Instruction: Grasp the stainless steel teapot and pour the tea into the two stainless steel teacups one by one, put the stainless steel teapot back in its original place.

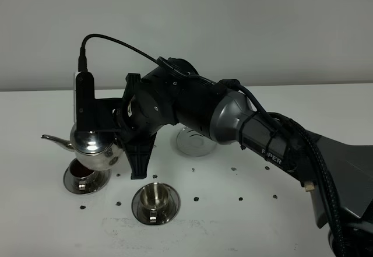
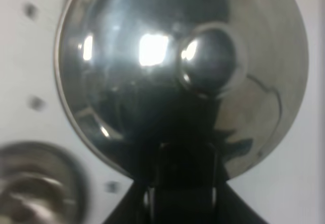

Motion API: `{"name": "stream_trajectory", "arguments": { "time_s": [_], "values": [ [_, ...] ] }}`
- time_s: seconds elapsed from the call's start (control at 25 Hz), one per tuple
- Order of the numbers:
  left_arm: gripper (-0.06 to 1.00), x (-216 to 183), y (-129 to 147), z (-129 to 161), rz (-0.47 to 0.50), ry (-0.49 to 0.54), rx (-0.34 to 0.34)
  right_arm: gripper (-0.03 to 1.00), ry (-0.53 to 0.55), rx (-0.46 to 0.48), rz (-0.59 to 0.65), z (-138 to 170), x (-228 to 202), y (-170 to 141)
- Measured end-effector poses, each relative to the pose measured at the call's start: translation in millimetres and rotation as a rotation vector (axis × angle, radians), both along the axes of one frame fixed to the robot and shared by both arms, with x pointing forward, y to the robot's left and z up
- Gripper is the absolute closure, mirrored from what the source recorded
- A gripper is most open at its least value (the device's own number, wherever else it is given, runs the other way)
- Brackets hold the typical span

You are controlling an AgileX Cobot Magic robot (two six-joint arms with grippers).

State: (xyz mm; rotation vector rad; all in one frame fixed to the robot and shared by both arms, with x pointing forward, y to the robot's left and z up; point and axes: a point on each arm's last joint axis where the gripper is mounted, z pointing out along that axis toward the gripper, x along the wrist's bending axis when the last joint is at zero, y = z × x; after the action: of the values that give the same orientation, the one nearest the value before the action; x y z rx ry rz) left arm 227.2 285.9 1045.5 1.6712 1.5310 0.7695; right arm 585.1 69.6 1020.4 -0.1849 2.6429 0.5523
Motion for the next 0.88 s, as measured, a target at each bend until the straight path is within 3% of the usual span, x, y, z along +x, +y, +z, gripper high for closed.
{"name": "stream_trajectory", "arguments": {
  "time_s": [0.2, 0.4, 0.64, 0.88],
  "values": [
    [0.37, 0, 0, 0, 0.0, 0.0, 0.0, 0.77, 0.159, 0.081, -0.09, 4, -24, 13],
    [0.37, 0, 0, 0, 0.0, 0.0, 0.0, 0.77, 0.251, 0.13, -0.214, 4, -39, 24],
    [0.37, 0, 0, 0, 0.0, 0.0, 0.0, 0.77, 0.281, 0.079, -0.324, -4, -44, 21],
    [0.37, 0, 0, 0, 0.0, 0.0, 0.0, 0.77, 0.312, 0.045, -0.356, -25, -50, 27]
  ]
}}
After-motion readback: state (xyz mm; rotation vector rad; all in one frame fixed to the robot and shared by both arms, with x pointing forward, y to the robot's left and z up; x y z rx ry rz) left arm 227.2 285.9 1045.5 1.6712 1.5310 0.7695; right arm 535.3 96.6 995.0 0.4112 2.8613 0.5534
